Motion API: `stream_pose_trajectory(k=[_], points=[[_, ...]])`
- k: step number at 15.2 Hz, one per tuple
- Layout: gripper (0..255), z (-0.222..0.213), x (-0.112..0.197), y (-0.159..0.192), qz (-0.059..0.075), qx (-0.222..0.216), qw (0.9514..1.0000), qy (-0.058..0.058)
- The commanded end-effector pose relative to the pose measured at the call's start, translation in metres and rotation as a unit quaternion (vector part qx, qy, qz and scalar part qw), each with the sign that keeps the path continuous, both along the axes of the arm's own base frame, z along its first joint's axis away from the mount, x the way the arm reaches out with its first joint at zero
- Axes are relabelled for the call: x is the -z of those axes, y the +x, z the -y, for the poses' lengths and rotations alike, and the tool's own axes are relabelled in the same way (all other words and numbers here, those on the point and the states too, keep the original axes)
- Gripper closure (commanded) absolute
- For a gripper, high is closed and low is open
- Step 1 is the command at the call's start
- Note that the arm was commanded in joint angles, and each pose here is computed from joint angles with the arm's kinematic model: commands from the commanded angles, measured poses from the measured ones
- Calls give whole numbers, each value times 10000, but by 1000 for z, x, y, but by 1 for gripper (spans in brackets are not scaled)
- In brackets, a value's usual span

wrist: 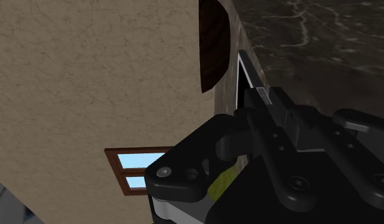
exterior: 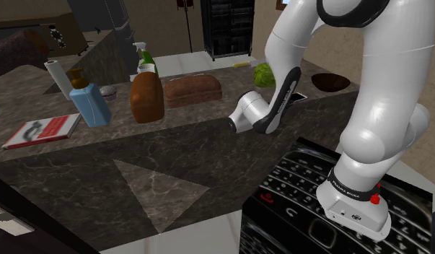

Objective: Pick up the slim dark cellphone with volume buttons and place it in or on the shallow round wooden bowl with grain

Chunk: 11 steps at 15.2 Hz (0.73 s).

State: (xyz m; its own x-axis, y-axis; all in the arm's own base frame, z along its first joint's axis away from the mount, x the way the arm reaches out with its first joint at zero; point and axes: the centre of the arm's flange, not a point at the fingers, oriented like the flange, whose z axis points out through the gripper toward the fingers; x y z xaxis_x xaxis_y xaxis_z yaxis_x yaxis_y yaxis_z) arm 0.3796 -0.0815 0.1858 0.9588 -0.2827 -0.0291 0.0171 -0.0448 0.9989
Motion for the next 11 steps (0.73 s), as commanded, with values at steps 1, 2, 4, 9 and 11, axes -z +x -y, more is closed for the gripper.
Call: stream_pose_trajectory(k=[1,2,4,9,11], points=[[255,0,-10,0,0,-1,10000,2],[255,0,-16,0,0,-1,10000,2],[255,0,-26,0,0,-1,10000,2],[255,0,-53,0,0,-1,10000,2],[255,0,-63,0,0,-1,10000,2]])
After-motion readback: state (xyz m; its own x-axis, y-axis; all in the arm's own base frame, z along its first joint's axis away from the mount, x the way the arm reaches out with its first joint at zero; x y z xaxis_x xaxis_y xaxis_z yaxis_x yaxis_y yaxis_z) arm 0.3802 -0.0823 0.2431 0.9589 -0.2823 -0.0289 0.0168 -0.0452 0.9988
